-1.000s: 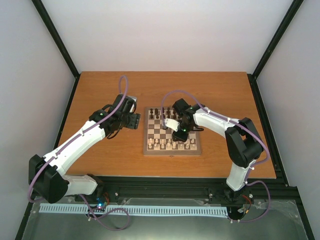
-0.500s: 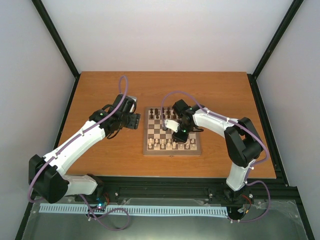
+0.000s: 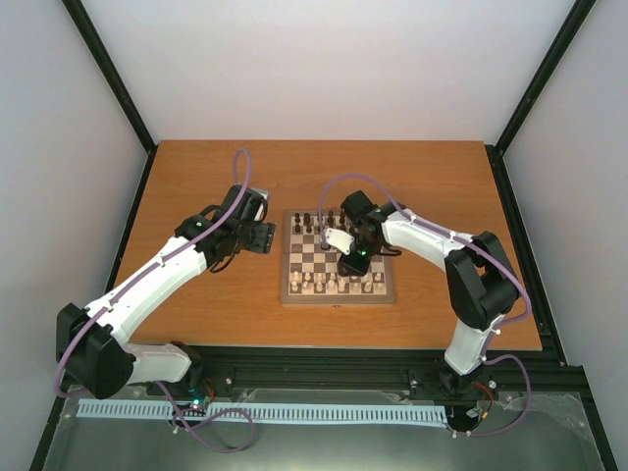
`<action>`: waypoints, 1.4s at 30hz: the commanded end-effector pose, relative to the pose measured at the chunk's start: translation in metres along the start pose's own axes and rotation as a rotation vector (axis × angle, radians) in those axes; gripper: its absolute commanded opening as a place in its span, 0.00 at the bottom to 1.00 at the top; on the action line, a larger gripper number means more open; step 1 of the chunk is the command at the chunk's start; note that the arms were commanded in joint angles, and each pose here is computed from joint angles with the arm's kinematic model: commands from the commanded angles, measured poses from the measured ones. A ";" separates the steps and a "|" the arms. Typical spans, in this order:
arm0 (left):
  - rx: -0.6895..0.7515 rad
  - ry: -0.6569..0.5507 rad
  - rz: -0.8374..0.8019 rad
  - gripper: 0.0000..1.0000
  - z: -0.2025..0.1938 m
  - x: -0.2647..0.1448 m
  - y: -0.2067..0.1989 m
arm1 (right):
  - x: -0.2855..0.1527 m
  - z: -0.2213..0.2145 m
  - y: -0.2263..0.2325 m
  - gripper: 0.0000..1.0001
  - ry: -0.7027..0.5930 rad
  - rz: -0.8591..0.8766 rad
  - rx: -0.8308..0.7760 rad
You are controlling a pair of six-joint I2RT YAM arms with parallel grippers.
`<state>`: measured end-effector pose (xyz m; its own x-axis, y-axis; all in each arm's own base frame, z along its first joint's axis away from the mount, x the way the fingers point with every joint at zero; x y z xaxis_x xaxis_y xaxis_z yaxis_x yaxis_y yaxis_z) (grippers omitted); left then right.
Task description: Set up the chess pieces on the board
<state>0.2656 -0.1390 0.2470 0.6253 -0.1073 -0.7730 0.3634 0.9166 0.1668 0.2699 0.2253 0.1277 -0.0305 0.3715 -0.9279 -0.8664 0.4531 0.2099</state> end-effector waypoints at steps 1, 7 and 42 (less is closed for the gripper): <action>0.004 -0.030 -0.002 0.75 0.006 -0.006 0.003 | -0.037 0.011 -0.006 0.31 -0.102 -0.040 0.018; -0.010 -0.073 -0.026 0.78 0.008 -0.015 0.003 | -0.086 0.011 -0.009 0.35 -0.237 -0.069 0.062; -0.148 -0.462 0.126 1.00 0.005 -0.091 0.039 | -0.249 -0.116 -0.033 1.00 -1.064 -0.706 0.656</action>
<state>0.2232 -0.0977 0.3199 0.8914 -0.1342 -0.4329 0.2039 0.9718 0.1184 0.2484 0.0264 0.3097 0.9138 0.2174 -0.3432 -0.1701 0.9719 0.1628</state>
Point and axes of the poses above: each gripper's point midway between its finger pads, its own x axis out along the fingers, its own y axis along the line the jaws close on, z = x × y, the point moved 7 cm from there along -x, back along the fingers, and after that the axes turned 11 degrees about x, right-handed, at the moved point
